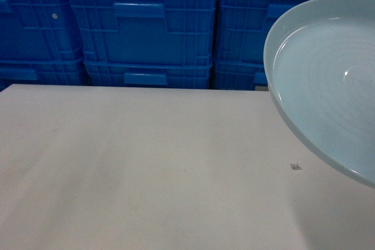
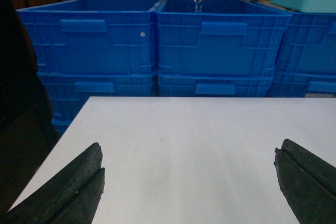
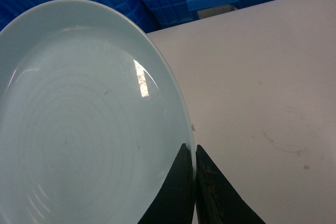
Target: Place blue tray on left shelf second layer neatly
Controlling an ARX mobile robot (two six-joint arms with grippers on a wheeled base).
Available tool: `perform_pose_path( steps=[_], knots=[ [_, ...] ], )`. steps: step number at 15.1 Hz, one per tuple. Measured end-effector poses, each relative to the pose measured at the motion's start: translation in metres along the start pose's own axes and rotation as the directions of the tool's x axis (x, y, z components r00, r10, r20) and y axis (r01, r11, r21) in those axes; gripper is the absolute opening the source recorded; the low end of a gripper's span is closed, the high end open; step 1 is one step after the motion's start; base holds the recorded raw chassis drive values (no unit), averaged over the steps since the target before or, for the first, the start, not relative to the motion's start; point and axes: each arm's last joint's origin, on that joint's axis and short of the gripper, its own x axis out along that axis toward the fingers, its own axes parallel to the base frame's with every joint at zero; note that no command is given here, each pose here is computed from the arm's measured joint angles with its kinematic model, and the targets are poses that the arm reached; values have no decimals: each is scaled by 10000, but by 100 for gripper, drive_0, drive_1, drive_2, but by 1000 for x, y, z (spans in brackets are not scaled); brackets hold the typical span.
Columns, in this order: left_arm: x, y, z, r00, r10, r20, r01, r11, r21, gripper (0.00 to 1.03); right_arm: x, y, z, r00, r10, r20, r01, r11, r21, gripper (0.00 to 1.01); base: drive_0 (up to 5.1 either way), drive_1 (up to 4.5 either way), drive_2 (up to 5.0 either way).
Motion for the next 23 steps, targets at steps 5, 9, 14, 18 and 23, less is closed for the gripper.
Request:
perform_pose_path(
  steps=[5, 9, 14, 18, 23],
  knots=[
    [0, 0, 0, 10000, -11, -4, 11, 10000, 0, 98, 0, 0, 0, 10000, -8, -13, 8, 10000, 1, 2, -173, -173, -173],
    [0, 0, 0, 10000, -15, -4, 15, 10000, 0, 98, 0, 0, 0, 10000, -16, -14, 16, 10000, 2, 2, -172, -172, -172],
    [0, 0, 0, 10000, 15, -23, -15, 10000, 0, 98, 0, 1, 0, 10000, 89, -12, -89, 10000, -36, 2, 107, -397, -240],
    [0, 0, 0, 10000, -4, -15, 4, 10000, 0, 98, 0, 1, -1, 10000, 58, -34, -58, 10000, -30, 2, 308, -528, -296],
    [0, 0, 0, 10000, -15, 11, 15, 10000, 0, 98, 0, 1, -1, 10000, 0, -31, -1, 10000, -20, 2, 328, -506, -284]
  ],
)
